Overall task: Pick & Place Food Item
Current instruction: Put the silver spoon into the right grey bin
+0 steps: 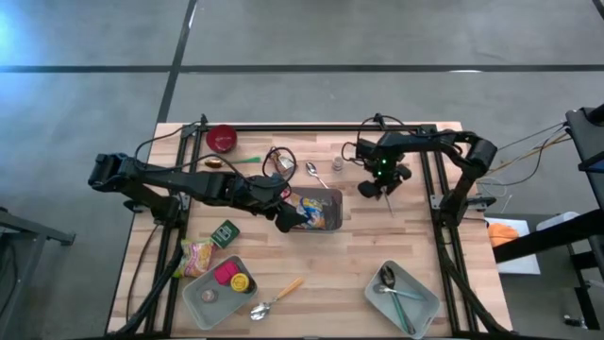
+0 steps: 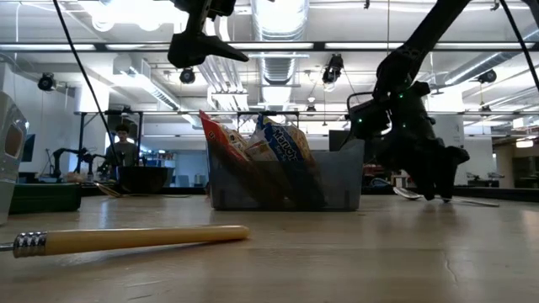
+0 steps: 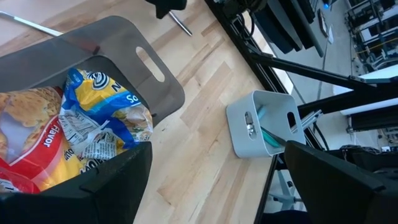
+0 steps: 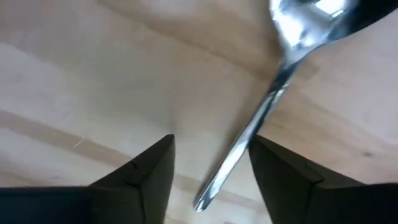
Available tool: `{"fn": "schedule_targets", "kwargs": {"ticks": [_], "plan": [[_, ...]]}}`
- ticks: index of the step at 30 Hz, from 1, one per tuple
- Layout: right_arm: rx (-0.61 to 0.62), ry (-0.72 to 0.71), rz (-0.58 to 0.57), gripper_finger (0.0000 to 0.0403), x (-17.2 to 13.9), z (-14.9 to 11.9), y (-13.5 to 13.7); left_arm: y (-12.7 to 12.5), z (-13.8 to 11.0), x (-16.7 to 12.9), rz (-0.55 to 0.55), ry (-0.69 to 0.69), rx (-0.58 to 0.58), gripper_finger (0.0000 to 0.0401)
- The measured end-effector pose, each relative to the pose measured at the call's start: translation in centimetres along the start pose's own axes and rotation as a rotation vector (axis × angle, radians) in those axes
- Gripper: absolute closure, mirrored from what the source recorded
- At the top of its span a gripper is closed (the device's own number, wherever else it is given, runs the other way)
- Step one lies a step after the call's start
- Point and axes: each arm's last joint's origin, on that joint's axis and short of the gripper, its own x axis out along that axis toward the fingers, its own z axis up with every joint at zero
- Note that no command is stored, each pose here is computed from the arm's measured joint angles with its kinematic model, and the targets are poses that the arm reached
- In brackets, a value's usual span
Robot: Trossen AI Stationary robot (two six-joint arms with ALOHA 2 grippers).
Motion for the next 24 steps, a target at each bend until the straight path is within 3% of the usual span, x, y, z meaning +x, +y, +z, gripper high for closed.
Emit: {"fn": "schedule_targets", "kwargs": {"ticks": [6, 13, 24], "plan": [[0.001, -0.044, -0.054, 0.0262, -0.1, 0.2, -0.2, 0.0, 0.0, 0.0, -0.004, 0.006, 0.0, 0.003], [-0.021, -0.044, -0.07, 0.038, 0.1, 0.4, -0.3, 0.0, 0.0, 0.0, -0.004, 0.006, 0.0, 0.003], [-0.084, -0.069, -0.073, 0.0391, -1.4, -1.0, -0.4, 0.2, -0.2, 0.0, 0.016, 0.021, 0.001, 0.003]]}}
